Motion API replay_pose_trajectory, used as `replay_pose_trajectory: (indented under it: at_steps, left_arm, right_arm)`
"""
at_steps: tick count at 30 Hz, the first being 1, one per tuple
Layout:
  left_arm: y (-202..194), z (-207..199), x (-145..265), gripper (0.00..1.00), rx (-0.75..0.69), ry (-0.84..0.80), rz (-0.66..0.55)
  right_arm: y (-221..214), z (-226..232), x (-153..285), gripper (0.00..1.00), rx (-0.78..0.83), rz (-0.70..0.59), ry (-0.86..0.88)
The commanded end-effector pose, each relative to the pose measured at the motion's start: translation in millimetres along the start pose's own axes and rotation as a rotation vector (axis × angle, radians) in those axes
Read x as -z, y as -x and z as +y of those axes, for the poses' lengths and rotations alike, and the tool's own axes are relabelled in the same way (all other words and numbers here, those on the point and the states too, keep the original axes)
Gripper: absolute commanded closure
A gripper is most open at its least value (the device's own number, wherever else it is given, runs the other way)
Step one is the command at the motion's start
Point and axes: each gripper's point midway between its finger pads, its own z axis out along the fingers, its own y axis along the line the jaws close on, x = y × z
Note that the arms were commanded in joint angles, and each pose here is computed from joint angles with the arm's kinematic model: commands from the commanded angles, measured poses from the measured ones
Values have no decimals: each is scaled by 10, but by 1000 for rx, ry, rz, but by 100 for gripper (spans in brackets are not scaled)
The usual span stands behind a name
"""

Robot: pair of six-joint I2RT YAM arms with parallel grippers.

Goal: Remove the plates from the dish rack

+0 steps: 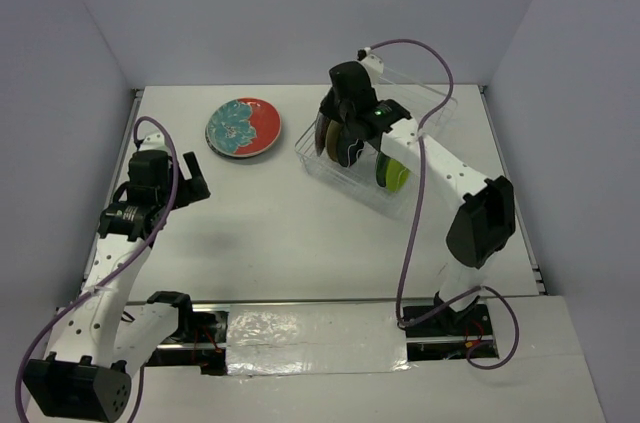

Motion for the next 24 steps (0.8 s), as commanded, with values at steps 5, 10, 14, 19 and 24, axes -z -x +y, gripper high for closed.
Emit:
replay_pose_trajectory:
  at_steps: [5,10,14,19,24]
  left_arm:
    - [231,25,97,0,39,39,-76]
    - [635,-75,502,0,182,23,-134]
    - [1210,-340,1228,0,316,-136,-263]
    - [1357,-772,1886,1,415,-437,-268]
    - [902,-1255,1802,0,412,-710,-20]
  right_arm:
    - [1278,1196,1517,100,16,-263,562]
    - [851,1529,2133,100,447,-98,826]
    - [344,1361,2491,100,895,-64,871]
    - [-93,809,2692,100,1305,-257,732]
    - [-422,553,2676,100,1528,-426,446]
